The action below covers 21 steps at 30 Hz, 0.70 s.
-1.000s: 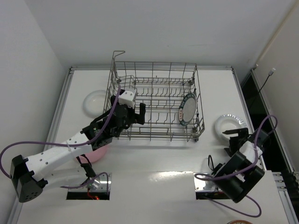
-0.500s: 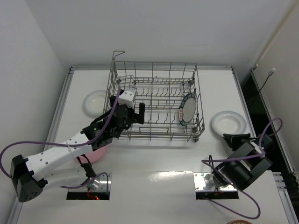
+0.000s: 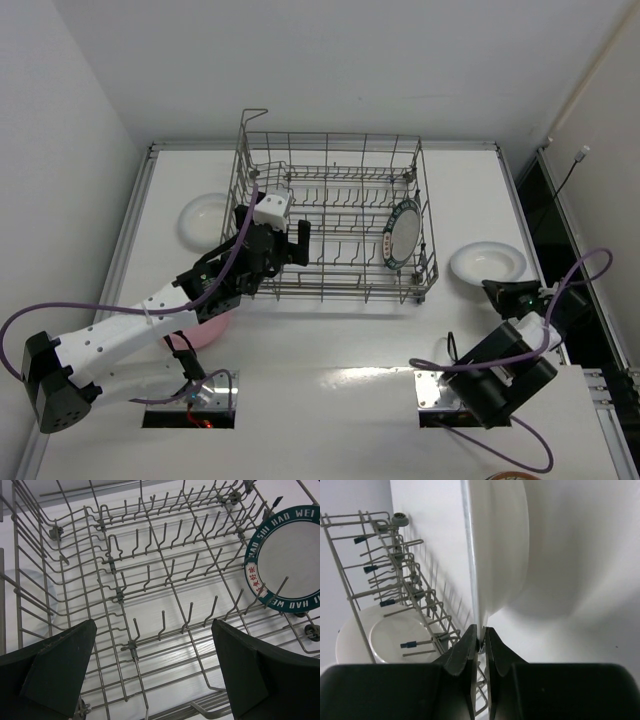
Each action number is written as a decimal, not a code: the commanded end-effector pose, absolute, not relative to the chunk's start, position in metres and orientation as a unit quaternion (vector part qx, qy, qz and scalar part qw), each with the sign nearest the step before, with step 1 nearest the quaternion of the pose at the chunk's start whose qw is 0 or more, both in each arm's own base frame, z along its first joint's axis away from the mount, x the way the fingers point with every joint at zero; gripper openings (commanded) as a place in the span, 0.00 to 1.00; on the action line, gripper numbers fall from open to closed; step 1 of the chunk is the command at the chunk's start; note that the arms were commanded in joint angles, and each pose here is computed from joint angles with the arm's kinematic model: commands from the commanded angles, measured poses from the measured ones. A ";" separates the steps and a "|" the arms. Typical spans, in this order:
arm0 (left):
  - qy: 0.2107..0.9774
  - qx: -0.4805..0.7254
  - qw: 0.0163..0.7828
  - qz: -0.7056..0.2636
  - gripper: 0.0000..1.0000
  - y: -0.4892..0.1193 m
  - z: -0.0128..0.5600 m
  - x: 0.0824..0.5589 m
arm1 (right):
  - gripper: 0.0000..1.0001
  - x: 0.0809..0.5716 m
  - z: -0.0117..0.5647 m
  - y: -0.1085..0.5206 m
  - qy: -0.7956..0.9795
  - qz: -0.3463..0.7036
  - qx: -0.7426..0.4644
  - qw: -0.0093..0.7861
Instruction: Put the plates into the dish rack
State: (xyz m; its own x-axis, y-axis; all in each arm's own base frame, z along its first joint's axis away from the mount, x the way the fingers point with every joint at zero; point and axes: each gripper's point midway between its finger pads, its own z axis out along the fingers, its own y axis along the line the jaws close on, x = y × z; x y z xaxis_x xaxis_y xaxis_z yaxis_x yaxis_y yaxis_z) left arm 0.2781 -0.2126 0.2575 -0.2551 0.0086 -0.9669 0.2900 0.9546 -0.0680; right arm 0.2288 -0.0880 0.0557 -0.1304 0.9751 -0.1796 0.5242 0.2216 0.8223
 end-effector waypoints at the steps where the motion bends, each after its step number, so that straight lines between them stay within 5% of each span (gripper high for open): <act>1: 0.775 0.090 0.614 -0.123 1.00 -0.212 0.267 0.275 | 0.00 0.242 0.091 -0.088 0.691 0.318 0.471 0.447; 9: 0.777 0.092 0.611 -0.120 1.00 -0.213 0.264 0.276 | 0.00 0.257 0.163 -0.078 0.676 0.309 0.367 0.559; 21: 0.779 0.090 0.608 -0.121 1.00 -0.215 0.261 0.277 | 0.00 0.272 0.252 -0.041 0.665 0.337 0.250 0.618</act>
State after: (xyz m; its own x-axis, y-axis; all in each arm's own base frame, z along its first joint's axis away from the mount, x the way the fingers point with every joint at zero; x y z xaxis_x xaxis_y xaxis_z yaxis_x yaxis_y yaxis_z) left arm 0.2781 -0.2126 0.2572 -0.2560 0.0088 -0.9666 0.2897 0.9547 -0.0681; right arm 0.2618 -0.0514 0.1635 -0.1786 0.8687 -0.4620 0.1670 0.4895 0.8558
